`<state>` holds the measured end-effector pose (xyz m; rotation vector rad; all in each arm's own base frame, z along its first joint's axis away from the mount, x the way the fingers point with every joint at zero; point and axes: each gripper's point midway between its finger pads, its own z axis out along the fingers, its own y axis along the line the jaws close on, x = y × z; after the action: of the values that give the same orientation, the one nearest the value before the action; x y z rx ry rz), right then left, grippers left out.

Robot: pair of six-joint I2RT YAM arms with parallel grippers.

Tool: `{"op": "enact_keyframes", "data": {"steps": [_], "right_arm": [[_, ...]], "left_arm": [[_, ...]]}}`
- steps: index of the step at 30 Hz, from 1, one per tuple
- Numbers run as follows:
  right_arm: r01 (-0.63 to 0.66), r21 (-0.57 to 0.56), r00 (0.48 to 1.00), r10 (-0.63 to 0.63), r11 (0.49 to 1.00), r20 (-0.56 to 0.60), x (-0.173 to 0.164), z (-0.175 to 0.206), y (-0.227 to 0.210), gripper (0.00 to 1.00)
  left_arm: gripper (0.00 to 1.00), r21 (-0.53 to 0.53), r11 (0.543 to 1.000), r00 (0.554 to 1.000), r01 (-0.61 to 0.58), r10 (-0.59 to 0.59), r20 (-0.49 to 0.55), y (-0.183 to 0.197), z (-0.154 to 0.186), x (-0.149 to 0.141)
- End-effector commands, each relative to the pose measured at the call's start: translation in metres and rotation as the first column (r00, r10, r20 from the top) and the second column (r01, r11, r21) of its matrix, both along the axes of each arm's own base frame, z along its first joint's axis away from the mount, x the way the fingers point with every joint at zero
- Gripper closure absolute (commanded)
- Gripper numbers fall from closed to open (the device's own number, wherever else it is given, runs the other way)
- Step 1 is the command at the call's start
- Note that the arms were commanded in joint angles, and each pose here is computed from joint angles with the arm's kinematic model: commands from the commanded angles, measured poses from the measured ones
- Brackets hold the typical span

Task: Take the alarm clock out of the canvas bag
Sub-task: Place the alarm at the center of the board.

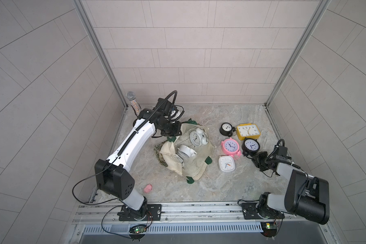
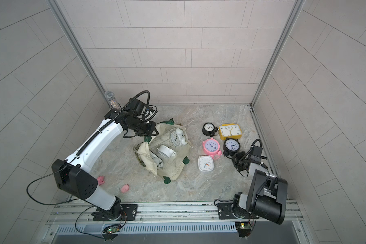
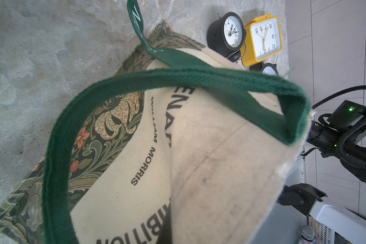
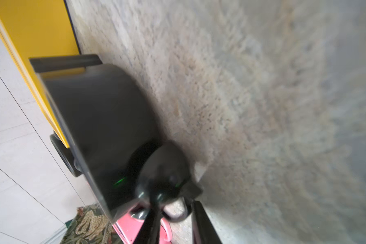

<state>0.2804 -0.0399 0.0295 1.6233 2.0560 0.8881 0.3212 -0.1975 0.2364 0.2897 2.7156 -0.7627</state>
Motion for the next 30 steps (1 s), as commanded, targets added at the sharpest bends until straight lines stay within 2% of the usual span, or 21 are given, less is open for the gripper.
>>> {"op": "enact_keyframes", "data": {"steps": [1, 5, 8, 11, 16, 18, 22, 27, 30], "right_arm": [[0.022, -0.017, 1.0, -0.022, 1.0, 0.012, -0.003, 0.001, -0.004, 0.66], [0.031, -0.018, 1.0, -0.031, 0.999, 0.0, -0.006, -0.001, -0.005, 0.61], [0.049, -0.019, 0.999, -0.049, 0.999, -0.006, -0.01, -0.001, -0.008, 0.53], [0.053, -0.031, 0.999, -0.053, 0.998, 0.014, -0.009, 0.007, -0.011, 0.5], [0.022, -0.095, 0.998, -0.016, 0.995, 0.061, -0.006, 0.031, -0.015, 0.39], [-0.036, -0.161, 0.991, 0.056, 0.986, 0.12, -0.001, 0.054, -0.015, 0.37], [-0.051, -0.265, 0.976, 0.105, 0.963, 0.19, 0.001, 0.095, -0.017, 0.36], [-0.105, -0.291, 0.94, 0.191, 0.951, 0.284, 0.016, 0.12, 0.008, 0.37], [-0.173, -0.328, 0.888, 0.291, 0.929, 0.357, 0.029, 0.147, 0.034, 0.38]], "left_arm": [[1.0, -0.005, 1.0, 1.0, 0.013, -0.013, -0.003, -0.002, -0.003, 0.0], [1.0, -0.005, 1.0, 1.0, 0.012, -0.012, -0.002, -0.002, -0.003, 0.0], [1.0, -0.006, 1.0, 1.0, 0.013, -0.013, 0.001, -0.002, -0.001, -0.001], [1.0, -0.006, 1.0, 1.0, 0.013, -0.013, 0.001, -0.002, -0.001, -0.001], [1.0, -0.006, 1.0, 1.0, 0.013, -0.013, 0.002, -0.002, -0.001, -0.001], [1.0, -0.007, 1.0, 1.0, 0.013, -0.013, 0.003, -0.002, -0.001, -0.001], [1.0, -0.008, 1.0, 1.0, 0.013, -0.013, 0.006, -0.002, 0.0, -0.001], [1.0, -0.008, 1.0, 1.0, 0.013, -0.013, 0.006, -0.002, 0.001, 0.0], [1.0, -0.008, 1.0, 1.0, 0.013, -0.013, 0.008, -0.002, 0.001, -0.001]]}}
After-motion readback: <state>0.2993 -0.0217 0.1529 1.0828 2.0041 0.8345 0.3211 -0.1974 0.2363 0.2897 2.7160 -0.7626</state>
